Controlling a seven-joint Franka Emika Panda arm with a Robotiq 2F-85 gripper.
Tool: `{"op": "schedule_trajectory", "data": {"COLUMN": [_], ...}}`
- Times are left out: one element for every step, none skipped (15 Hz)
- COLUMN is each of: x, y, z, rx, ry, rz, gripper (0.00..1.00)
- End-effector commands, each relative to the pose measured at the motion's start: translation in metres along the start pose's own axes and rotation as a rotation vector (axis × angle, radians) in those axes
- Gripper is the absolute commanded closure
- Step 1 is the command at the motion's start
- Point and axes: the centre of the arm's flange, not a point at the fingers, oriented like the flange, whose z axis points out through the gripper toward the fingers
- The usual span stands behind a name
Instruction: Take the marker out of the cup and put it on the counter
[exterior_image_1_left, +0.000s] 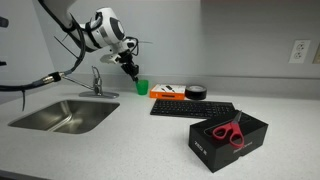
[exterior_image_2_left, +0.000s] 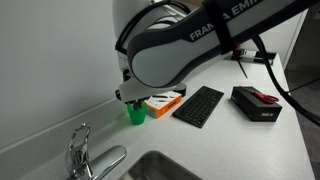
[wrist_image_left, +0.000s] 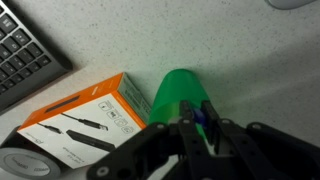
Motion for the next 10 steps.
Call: {"op": "schedule_trajectory", "data": {"x": [0.011, 0.014, 0.016, 0.016, 0.015, 0.012, 0.006, 0.000, -0.005, -0.011], "y": [0.012, 0.021, 0.030, 0.042, 0.053, 0.062, 0.072, 0.081, 0.087, 0.095], "z": [-0.032, -0.046, -0.062, -0.083, -0.101, -0.118, -0.132, -0.142, -0.150, -0.153], "rx": [0.013, 0.024, 0.039, 0.071, 0.098, 0.117, 0.142, 0.157, 0.160, 0.168], "ry": [0.046, 0.056, 0.067, 0.073, 0.079, 0.083, 0.078, 0.061, 0.038, 0.004], "rz": [0.016, 0.015, 0.014, -0.003, -0.031, -0.062, -0.116, -0.178, -0.226, -0.284], "gripper": [0.96, 0.96, 0.96, 0.96, 0.96, 0.96, 0.96, 0.96, 0.96, 0.96]}}
